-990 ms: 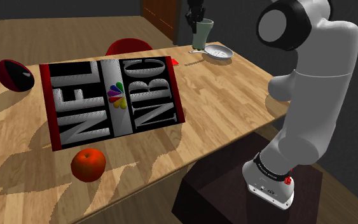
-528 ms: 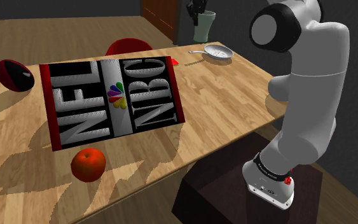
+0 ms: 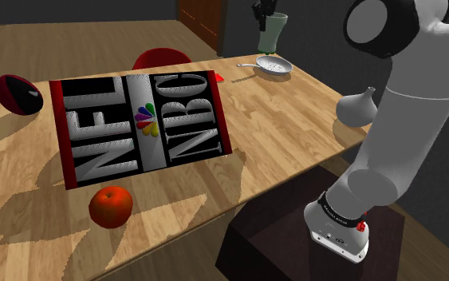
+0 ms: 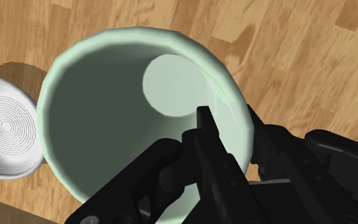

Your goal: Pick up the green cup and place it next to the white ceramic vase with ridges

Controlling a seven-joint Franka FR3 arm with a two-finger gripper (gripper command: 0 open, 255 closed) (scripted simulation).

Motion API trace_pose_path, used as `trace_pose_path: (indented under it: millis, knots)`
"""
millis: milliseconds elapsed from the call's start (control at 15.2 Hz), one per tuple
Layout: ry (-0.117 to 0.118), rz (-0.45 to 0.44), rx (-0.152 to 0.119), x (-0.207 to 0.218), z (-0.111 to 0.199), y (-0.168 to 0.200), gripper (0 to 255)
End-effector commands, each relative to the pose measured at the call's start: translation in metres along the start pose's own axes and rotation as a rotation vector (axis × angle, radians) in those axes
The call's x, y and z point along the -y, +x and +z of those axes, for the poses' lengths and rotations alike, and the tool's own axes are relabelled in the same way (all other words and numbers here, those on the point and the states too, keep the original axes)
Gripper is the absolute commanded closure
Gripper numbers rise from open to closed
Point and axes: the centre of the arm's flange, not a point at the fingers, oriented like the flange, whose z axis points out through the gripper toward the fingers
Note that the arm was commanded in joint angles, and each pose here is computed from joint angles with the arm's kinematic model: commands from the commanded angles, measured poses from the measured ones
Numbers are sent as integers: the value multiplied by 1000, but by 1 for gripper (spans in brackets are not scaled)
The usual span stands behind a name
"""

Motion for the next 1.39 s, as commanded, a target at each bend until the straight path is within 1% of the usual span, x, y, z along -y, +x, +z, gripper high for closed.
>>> trace_pose_path:
  millis: [0,1320]
  knots:
    - [0,-2,-1,-12,5,-26,255]
    - [0,-2,-1,-144,58,-249,255]
